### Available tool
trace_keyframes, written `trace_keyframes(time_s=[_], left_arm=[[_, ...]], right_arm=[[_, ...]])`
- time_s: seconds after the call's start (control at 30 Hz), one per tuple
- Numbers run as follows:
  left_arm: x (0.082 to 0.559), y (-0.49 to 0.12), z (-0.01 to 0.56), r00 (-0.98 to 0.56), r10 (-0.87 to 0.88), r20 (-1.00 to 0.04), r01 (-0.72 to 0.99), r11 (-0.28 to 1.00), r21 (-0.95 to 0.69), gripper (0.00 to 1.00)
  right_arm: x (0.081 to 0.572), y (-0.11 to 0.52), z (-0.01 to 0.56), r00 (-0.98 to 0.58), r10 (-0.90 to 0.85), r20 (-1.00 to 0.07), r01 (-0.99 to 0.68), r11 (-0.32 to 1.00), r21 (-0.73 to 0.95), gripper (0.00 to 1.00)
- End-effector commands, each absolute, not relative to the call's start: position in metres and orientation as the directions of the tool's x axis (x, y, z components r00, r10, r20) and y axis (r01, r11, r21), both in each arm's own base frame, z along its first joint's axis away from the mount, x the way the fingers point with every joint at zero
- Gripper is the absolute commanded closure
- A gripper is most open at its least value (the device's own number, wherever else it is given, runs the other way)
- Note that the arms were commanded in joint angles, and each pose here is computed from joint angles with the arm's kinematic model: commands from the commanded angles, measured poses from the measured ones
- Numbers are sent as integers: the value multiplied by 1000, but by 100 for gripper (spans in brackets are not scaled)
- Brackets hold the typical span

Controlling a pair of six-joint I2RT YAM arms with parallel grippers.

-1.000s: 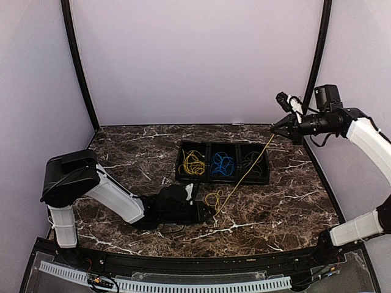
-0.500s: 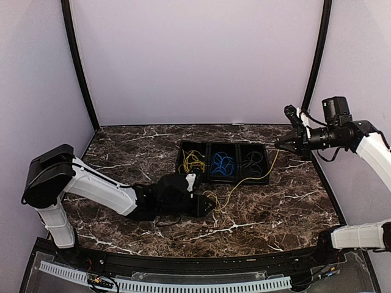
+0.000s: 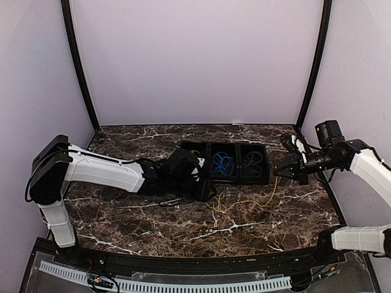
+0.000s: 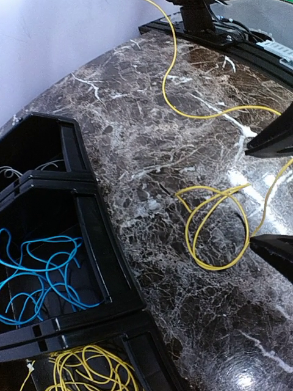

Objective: Untangle the cables

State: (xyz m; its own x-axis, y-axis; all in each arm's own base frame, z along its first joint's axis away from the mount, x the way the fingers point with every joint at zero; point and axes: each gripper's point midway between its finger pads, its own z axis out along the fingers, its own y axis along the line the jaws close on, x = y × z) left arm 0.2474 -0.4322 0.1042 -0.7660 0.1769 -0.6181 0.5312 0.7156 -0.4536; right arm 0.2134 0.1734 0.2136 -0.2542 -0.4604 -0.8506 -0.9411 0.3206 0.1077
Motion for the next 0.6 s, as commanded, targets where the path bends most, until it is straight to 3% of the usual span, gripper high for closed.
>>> trace_keyframes(time_s=[0.0,0.3,0.47,0.57], left_arm=[[244,-436,89,-757,304,-579,583,714,-387,55],[268,-460,73,-732,361,-577,612,720,-326,60],[272,-462,70,-746,356,-563,607,711,-355,76],[272,-460,72,-749,359,-558,607,710,-358,91]], right_arm=[[214,176,221,-211,-433,-877,-949,305,78,100],[212,176,216,-220,-429,-876,-948,307,88,100],[212,175,213,-219,-436,-873,-946,314,81,100],[212,175,212,-227,-432,-873,-944,317,89,100]])
